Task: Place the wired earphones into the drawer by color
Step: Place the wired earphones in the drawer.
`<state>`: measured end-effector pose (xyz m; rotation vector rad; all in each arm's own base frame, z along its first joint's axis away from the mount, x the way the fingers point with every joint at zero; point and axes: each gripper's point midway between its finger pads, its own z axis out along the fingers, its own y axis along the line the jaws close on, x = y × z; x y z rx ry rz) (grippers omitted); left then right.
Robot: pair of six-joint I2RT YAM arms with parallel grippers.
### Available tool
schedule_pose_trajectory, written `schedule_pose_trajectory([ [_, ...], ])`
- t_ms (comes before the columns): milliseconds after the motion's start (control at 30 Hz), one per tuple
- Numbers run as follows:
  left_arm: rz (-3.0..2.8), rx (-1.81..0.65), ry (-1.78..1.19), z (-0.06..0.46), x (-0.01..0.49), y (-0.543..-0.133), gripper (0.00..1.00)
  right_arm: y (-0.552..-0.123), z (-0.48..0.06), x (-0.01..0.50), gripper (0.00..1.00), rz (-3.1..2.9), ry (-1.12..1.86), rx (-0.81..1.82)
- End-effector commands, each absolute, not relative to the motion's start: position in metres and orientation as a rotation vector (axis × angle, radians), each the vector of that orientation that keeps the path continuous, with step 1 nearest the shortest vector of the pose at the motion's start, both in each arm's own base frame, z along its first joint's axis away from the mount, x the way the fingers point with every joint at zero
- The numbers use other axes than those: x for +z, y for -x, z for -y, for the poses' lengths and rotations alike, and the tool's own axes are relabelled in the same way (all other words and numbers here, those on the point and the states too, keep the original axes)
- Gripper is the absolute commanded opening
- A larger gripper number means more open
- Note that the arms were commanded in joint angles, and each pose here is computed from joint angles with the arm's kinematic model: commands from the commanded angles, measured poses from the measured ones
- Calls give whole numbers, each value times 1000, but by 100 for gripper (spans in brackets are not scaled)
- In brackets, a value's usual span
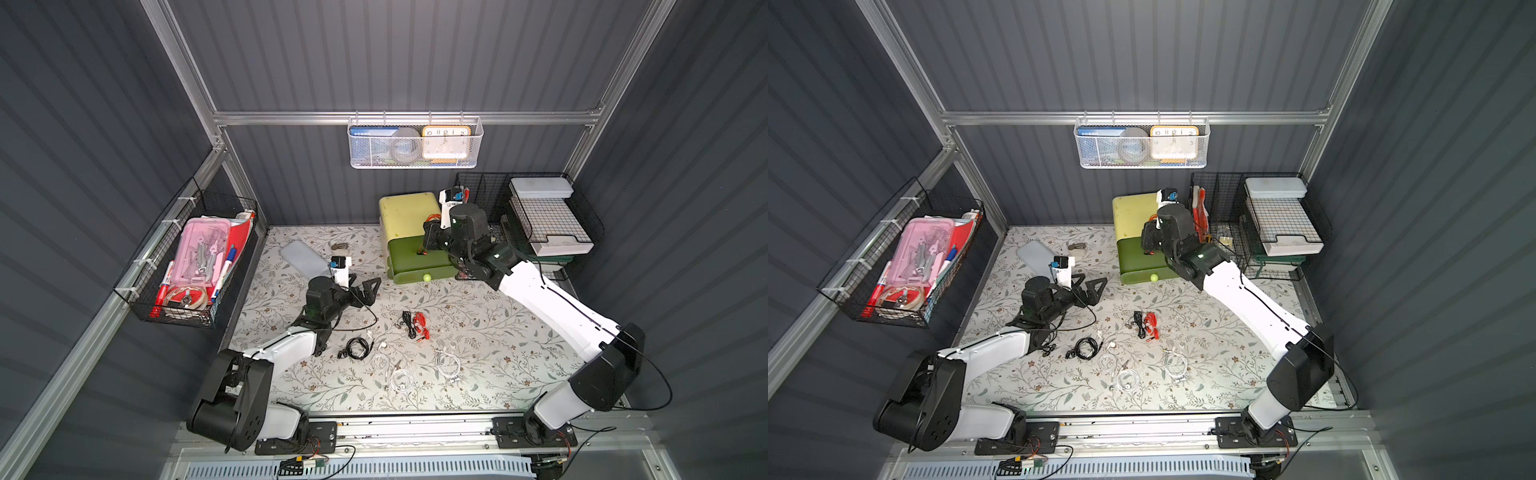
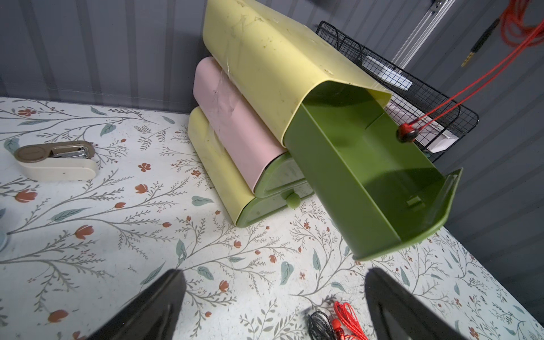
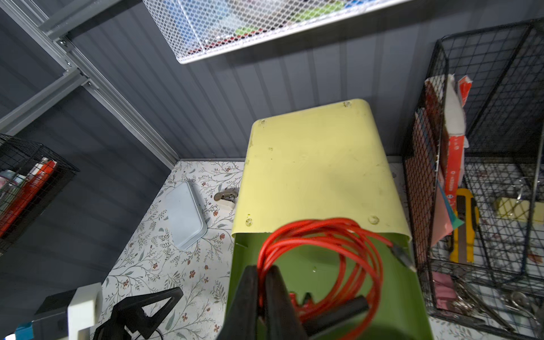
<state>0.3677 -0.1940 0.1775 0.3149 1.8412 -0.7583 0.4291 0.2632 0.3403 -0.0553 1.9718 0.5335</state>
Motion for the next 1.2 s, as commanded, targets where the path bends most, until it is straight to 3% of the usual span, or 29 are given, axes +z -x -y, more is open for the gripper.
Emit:
schedule_pose_trajectory([
  [0,-1804,-743,-338,195,193,-369,99,-436,-270,336,1,-1970,32,591],
  [367,-1804,-740,-338,194,193,-369,99,-435,-286,279,4,-2092,18,667],
  [667,-1801,-741,-342,195,194,-368,99,-427,-277,283,50,-2101,14,641],
  [1167,-1785,-754,-362,197,196,-365,99,-364,-250,292,83,-2154,122,659],
])
